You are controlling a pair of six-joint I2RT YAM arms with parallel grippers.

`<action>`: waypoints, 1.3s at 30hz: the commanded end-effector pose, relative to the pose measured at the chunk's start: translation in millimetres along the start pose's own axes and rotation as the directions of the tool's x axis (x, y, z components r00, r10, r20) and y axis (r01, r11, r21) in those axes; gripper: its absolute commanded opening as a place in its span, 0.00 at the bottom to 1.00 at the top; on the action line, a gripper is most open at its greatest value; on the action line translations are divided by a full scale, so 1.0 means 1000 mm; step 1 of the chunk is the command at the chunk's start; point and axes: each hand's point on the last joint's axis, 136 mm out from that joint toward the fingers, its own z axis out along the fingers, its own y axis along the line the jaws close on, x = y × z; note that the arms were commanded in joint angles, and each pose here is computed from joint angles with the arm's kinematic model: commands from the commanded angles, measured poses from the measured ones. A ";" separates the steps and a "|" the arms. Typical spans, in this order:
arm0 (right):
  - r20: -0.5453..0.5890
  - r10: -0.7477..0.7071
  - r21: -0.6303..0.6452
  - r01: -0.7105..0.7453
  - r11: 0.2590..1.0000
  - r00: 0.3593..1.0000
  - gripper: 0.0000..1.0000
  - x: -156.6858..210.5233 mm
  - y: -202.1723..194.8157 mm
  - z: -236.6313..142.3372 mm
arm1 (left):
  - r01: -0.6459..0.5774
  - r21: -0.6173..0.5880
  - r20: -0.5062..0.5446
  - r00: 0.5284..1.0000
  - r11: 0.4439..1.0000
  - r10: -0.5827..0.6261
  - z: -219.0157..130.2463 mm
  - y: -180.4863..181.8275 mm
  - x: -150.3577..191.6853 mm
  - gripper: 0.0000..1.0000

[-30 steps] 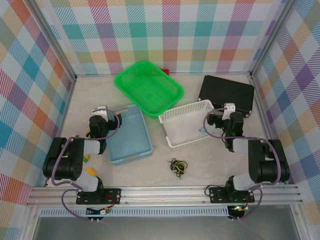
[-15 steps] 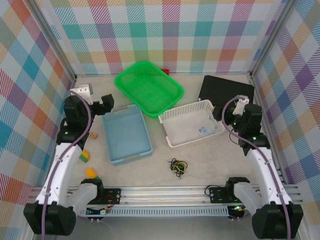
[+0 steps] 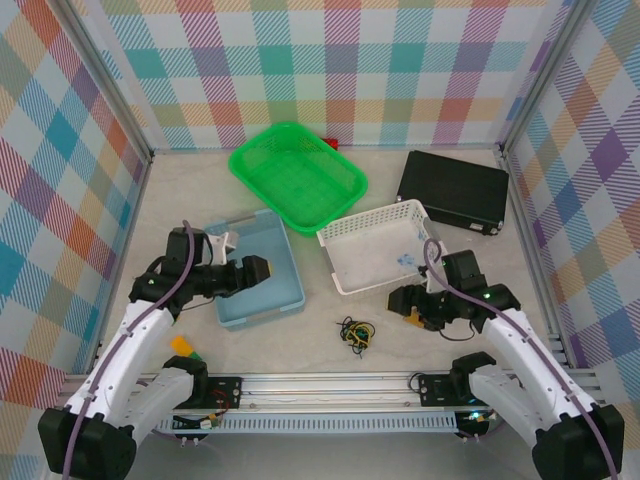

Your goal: Untangle the cables

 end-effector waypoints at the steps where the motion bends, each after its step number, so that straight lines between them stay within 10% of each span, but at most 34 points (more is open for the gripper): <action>1: -0.115 0.024 -0.014 -0.026 1.000 0.993 0.71 0.024 0.003 0.011 | 0.023 0.043 -0.057 0.998 0.999 -0.020 0.003 -0.010 0.015 0.80; 39: -0.204 -0.230 -0.098 0.214 0.972 0.951 0.12 0.031 0.055 0.058 | -0.108 0.038 -0.117 0.987 0.993 0.112 0.017 -0.013 0.035 0.73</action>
